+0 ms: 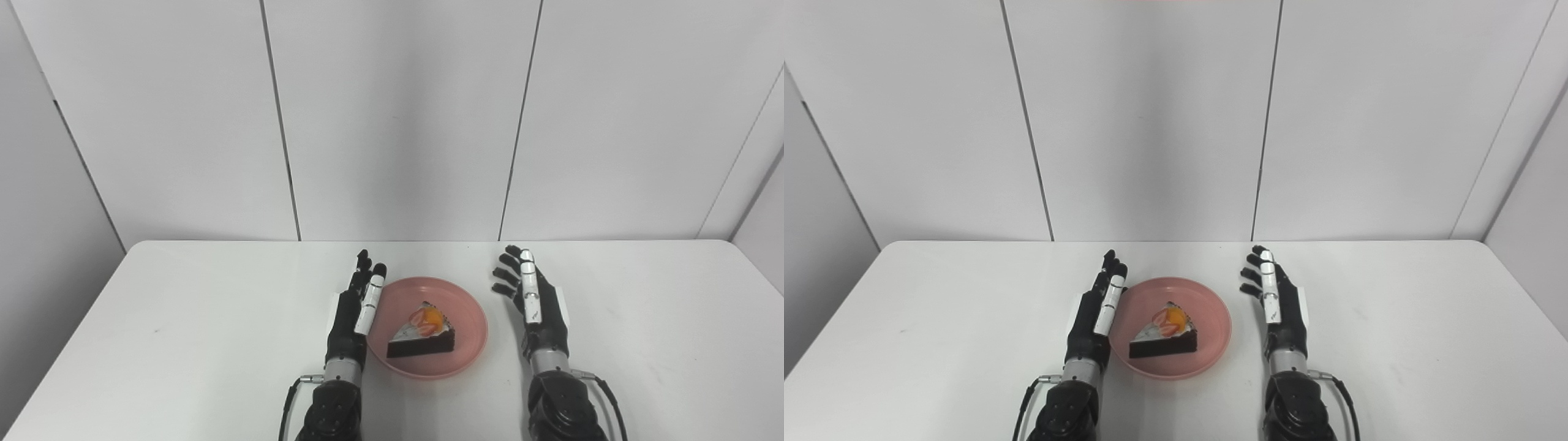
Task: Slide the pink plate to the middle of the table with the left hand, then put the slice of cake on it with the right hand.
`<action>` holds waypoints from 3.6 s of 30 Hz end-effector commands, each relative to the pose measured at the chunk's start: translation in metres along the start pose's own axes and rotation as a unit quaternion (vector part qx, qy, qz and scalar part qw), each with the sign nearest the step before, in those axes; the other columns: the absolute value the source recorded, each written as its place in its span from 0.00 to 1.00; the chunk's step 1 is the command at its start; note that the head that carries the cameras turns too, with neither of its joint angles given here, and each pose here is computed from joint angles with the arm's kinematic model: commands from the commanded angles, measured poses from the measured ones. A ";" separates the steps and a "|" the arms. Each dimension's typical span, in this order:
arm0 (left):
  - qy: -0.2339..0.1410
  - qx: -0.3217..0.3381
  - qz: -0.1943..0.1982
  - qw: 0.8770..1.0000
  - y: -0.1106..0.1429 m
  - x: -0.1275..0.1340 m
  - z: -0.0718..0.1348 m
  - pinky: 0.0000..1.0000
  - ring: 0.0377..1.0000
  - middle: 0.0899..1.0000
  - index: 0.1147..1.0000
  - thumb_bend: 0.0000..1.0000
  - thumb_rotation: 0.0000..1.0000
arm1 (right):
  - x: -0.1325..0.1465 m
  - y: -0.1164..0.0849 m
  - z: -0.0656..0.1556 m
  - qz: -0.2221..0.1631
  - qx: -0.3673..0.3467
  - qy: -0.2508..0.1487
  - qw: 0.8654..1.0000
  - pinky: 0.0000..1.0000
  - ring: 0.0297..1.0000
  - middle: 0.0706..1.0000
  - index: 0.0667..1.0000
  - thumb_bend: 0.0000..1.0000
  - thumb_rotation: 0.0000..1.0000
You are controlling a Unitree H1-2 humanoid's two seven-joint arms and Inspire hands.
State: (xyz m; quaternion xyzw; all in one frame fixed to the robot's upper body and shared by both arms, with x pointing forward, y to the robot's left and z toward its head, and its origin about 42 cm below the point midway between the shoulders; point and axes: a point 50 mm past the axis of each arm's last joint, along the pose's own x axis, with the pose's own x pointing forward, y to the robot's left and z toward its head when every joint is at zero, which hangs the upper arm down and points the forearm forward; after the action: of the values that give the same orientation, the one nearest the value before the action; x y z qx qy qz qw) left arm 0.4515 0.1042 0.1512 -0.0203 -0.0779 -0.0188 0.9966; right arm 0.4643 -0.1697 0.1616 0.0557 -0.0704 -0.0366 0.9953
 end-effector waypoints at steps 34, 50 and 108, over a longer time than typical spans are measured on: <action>-0.011 0.008 0.044 0.999 0.012 -0.006 -0.005 1.00 1.00 1.00 0.98 0.60 0.92 | -0.006 0.007 -0.009 0.042 -0.045 0.012 0.998 0.94 0.95 0.92 0.89 0.75 1.00; -0.018 0.002 0.061 0.998 0.010 -0.014 -0.010 1.00 1.00 1.00 0.98 0.60 0.94 | -0.006 0.007 -0.012 0.041 -0.039 0.017 0.998 0.91 0.93 0.91 0.89 0.76 1.00; -0.008 -0.001 0.035 0.999 0.014 -0.011 -0.007 1.00 1.00 0.98 1.00 0.61 0.93 | -0.018 0.000 -0.021 0.034 -0.041 0.019 0.998 0.90 0.92 0.93 0.90 0.75 1.00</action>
State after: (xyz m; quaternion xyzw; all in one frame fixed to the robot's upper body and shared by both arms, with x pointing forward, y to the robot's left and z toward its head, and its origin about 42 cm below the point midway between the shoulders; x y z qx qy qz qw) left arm 0.4463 0.1132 0.1481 -0.0335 -0.0884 0.0144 0.9954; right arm 0.4587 -0.1676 0.1510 0.0073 -0.0658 -0.0087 0.9978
